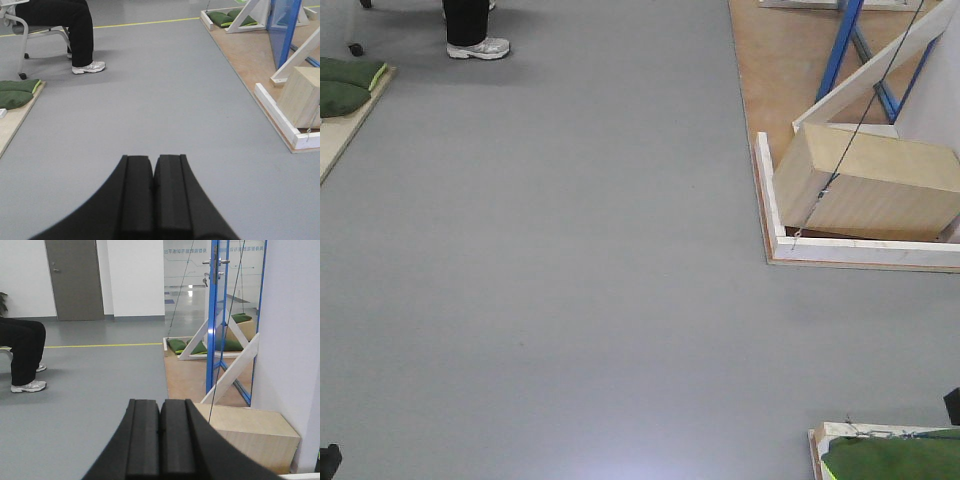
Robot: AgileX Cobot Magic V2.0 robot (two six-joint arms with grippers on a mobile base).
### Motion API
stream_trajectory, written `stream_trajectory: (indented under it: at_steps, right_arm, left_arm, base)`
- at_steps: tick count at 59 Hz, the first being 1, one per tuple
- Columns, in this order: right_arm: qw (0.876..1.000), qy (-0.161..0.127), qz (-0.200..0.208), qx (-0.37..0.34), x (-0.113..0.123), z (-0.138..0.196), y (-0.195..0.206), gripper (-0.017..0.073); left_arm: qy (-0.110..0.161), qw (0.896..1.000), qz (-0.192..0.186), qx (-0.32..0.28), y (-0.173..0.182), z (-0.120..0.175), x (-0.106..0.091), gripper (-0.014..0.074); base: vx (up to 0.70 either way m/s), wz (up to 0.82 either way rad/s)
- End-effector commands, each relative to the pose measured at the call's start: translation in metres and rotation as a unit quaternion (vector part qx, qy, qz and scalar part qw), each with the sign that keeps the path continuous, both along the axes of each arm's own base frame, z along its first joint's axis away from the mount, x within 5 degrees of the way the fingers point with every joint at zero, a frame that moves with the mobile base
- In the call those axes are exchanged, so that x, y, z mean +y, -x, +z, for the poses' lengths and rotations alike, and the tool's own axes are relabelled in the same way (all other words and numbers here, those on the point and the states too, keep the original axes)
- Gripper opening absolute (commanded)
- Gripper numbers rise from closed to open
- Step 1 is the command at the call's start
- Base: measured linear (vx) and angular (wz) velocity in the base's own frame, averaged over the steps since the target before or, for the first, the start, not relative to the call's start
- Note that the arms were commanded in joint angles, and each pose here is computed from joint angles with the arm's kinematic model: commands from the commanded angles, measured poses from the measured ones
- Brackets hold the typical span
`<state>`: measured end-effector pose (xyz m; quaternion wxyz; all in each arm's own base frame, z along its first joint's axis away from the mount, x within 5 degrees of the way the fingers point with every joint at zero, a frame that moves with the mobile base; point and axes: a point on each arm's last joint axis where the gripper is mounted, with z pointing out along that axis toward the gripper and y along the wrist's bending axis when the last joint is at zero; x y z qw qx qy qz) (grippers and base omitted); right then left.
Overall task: Move to blue door and open it
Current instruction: 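Drive the base forward toward the blue door beside the wooden platform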
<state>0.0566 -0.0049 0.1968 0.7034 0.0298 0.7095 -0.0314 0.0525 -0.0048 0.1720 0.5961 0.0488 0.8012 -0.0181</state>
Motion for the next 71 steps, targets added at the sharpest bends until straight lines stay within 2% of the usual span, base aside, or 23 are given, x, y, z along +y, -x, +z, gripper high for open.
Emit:
stream_trajectory:
  at_steps: [1, 18, 26, 37, 71]
  right_arm:
    - [0.999, 0.007, -0.007, -0.042, -0.0007, 0.0025, 0.0007, 0.0003]
    - [0.999, 0.007, -0.008, -0.042, -0.0009, 0.0023, 0.0008, 0.0003]
    - [0.999, 0.006, 0.01, -0.044, 0.0012, 0.0025, 0.0008, 0.0003]
    - [0.998, 0.005, 0.047, -0.044, 0.0053, 0.0025, 0.0007, 0.0003]
    - [0.998, 0.005, 0.045, -0.043, 0.0051, 0.0024, 0.0006, 0.0003]
  left_arm:
    - [0.006, 0.999, -0.003, -0.046, -0.0008, 0.0067, -0.0004, 0.007]
    - [0.006, 0.999, -0.003, -0.046, -0.0008, 0.0067, -0.0004, 0.007]
    - [0.006, 0.999, 0.001, -0.046, -0.0009, 0.006, -0.0001, 0.007]
    - [0.004, 0.999, 0.028, -0.045, -0.0011, 0.0059, 0.0029, 0.007]
    - [0.004, 0.998, 0.032, -0.046, -0.001, 0.0064, 0.0033, 0.007]
  base:
    - [0.11, 0.04]
    - [0.11, 0.02]
    - [0.1, -0.15]
    - [0.15, -0.28]
    - [0.26, -0.11]
